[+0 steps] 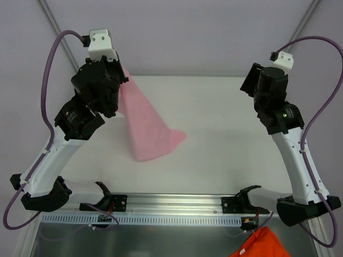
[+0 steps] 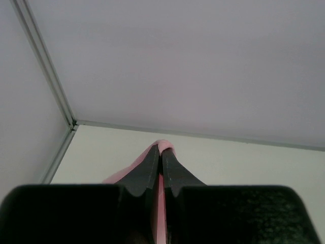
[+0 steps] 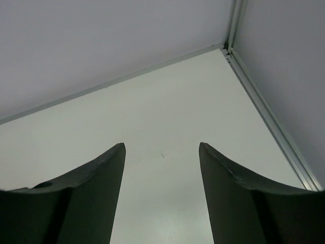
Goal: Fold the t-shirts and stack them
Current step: Flatten out the tshirt
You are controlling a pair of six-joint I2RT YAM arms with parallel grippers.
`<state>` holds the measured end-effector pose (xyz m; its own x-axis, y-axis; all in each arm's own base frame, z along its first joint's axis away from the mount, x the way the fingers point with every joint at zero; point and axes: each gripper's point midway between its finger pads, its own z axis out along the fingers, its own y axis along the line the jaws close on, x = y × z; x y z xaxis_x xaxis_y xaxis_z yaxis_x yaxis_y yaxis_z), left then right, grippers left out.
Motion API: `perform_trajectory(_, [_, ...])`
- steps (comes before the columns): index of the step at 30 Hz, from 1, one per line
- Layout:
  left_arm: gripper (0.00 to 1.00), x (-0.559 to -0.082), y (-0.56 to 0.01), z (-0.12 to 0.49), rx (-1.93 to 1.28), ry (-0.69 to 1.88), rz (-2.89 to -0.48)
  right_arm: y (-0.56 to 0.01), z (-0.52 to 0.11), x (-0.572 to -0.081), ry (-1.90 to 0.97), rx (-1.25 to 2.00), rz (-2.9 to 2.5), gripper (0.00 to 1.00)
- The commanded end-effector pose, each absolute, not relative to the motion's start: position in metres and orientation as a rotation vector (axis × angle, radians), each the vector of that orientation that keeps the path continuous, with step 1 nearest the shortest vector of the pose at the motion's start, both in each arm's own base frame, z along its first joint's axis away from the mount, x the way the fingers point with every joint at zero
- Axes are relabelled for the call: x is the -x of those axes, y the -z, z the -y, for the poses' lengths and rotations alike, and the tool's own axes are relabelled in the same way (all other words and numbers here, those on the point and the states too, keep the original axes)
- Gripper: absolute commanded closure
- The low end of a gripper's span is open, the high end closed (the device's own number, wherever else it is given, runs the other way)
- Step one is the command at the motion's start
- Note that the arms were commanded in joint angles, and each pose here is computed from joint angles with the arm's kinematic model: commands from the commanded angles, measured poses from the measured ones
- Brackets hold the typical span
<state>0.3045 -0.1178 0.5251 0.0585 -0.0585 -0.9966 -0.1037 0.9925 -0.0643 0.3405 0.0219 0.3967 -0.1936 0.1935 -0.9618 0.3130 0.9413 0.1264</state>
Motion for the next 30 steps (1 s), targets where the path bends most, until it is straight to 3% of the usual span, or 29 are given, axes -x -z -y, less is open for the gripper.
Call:
perform_trajectory(1, [1.00, -0.301, -0.530, 0.117, 0.132, 0.014, -1.506, -0.410, -0.054, -0.365, -0.065, -0.315, -1.756, 0.35])
perform_trajectory(5, [1.00, -0.296, -0.516, 0.125, 0.121, 0.081, -1.552, -0.360, -0.138, -0.386, -0.395, -0.046, -2.033, 0.31])
perform_trajectory(9, [1.00, -0.292, -0.498, 0.133, 0.085, 0.119, -1.618, -0.290, -0.204, -0.390, -0.688, 0.099, -2.304, 0.36])
perform_trajectory(12, [1.00, -0.284, -0.488, 0.155, 0.005, 0.237, -1.681, -0.253, -0.228, -0.387, -0.757, 0.148, -2.399, 0.38])
perform_trajectory(17, [1.00, -0.270, -0.477, 0.220, -0.228, 0.307, -1.740, -0.253, -0.226, -0.395, -0.675, 0.157, -2.376, 0.39])
perform_trajectory(22, [1.00, -0.254, -0.508, 0.282, -0.388, 0.443, -1.675, -0.262, -0.206, -0.405, -0.515, 0.146, -2.369, 0.41])
perform_trajectory(26, [1.00, -0.224, -0.543, 0.332, -0.524, 0.678, -1.577, -0.259, -0.151, -0.409, -0.221, -0.025, -2.380, 0.46])
perform_trajectory(30, [1.00, -0.212, -0.547, 0.350, -0.551, 0.748, -1.549, -0.263, -0.095, -0.405, -0.035, -0.241, -2.369, 0.52])
